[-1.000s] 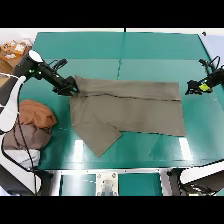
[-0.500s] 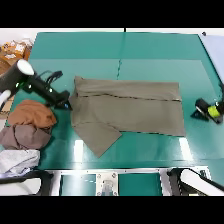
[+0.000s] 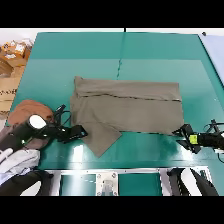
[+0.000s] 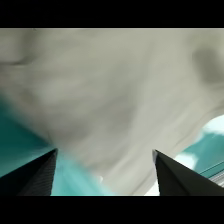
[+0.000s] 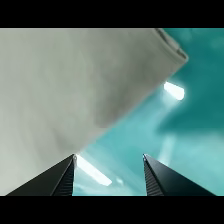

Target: Fold the shirts.

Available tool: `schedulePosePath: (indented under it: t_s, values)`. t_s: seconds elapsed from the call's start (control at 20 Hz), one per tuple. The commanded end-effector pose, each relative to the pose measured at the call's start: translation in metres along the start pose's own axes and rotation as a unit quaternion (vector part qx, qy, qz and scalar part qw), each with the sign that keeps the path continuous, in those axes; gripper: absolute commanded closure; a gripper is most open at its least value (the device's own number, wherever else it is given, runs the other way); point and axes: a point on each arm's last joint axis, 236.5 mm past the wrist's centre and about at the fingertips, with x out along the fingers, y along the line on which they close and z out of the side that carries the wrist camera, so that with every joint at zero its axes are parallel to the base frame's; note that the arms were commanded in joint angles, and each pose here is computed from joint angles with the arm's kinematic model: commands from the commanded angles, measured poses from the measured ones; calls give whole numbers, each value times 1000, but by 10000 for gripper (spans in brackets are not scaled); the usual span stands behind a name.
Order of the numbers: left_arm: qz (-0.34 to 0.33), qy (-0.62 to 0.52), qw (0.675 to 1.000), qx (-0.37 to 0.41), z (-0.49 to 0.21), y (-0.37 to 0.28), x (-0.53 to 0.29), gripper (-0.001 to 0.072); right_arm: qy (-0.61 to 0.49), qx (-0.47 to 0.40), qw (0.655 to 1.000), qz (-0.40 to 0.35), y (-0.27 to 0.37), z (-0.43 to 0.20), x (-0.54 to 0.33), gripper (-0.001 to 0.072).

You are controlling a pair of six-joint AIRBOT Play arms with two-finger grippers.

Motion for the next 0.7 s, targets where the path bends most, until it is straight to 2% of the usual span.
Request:
schedulePosePath:
  t_s: [0.0,0.05,0.1,0.15,0.2,0.25,0.3,0.35,0.45,0.65]
  values:
    - [-9,-64,997,-29,13,-2,24,7,-27,51,998,33,4,12,18,229]
    - [-15,-65,997,-36,13,-6,28,31,-26,61,997,38,5,14,20,233]
    - [-22,-62,997,-28,13,-10,29,268,-24,63,997,48,9,15,23,295]
    - [-28,-53,998,-1,11,-18,27,549,-22,59,996,62,16,16,25,390]
    - [-36,-40,998,28,8,-27,24,676,-23,51,995,77,22,19,26,484]
    - [-43,-26,998,43,6,-35,21,684,-25,46,995,89,28,22,27,567]
    - [-44,-14,997,62,4,-42,17,684,-30,37,994,94,31,26,27,592]
    - [-35,1,995,89,2,-45,12,684,-35,21,995,94,32,29,27,692]
    - [11,35,992,124,-3,-38,-1,685,-34,-19,995,91,35,30,22,698]
    - [143,66,969,191,-1,-8,-55,685,19,-95,995,11,13,13,1,697]
